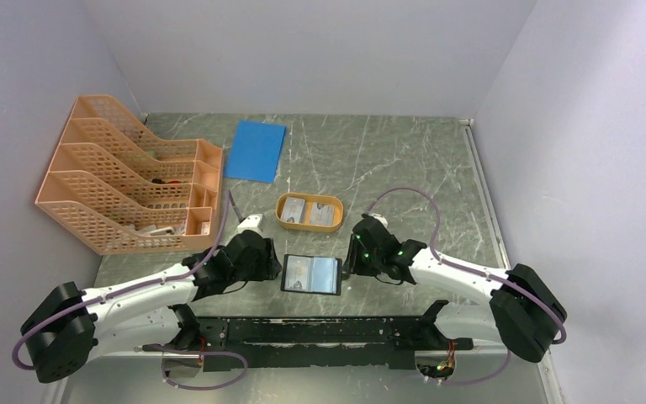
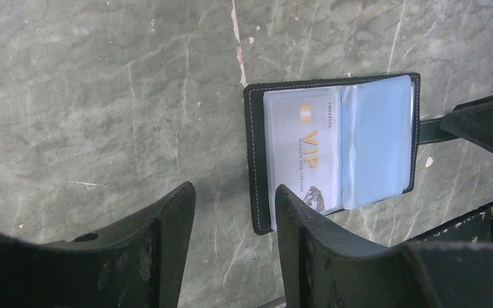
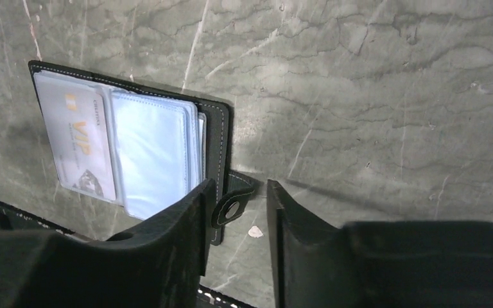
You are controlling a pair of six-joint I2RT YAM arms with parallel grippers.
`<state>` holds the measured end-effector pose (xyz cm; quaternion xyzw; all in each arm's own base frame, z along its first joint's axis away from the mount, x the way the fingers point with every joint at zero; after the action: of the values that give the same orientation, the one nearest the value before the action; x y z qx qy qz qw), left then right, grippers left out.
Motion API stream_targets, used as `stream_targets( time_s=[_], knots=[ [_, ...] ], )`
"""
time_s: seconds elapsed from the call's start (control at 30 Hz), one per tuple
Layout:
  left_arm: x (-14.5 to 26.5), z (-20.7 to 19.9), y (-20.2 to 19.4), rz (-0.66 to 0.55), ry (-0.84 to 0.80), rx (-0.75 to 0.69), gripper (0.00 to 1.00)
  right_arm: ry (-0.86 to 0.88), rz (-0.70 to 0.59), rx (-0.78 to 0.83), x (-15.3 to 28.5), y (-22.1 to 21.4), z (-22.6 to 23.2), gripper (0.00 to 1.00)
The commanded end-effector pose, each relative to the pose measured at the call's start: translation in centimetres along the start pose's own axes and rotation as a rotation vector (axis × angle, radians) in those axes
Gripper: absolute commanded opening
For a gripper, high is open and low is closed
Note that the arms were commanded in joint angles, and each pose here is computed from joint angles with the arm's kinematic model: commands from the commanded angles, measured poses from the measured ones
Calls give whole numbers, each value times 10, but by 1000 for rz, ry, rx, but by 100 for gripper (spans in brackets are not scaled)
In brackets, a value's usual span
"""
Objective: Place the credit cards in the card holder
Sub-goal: Close the card holder at the center of the board.
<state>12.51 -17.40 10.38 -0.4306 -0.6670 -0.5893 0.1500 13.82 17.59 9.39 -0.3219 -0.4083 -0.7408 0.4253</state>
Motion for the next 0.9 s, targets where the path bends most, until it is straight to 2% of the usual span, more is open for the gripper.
stream_targets(
  time_s=[0.0,0.23,0.27,0.5,0.57,0.63,0.87],
  knots=[
    [-3,-6,4,-19,-48,-10,53,-16,-29,-9,-6,3,-6,34],
    [-10,-11,2,2,-87,-38,49,-20,-61,4,4,9,-9,2],
    [-12,-13,2,4,-108,-50,49,-22,-71,13,8,11,-8,0],
    [-30,-31,6,30,-208,-76,47,5,-115,63,34,21,-1,0],
    [-33,-36,7,29,-237,-79,40,59,-112,88,42,23,6,0],
    [-33,-39,10,26,-245,-75,37,118,-113,111,51,25,13,0],
    [-21,-33,25,-40,-162,-70,44,304,-67,225,75,26,36,0]
  ],
)
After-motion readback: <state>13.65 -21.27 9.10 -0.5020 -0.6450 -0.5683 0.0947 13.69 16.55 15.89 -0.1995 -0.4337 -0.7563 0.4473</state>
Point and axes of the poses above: each gripper's point midway between its finger pads, its own x axis back along the fingers, its own z axis along the line the jaws close on, y = z × x, the point moved 8 cm from there along x, back along the fingers, and after that the axes turned 12 degrees about -x, right-handed, at the moved point
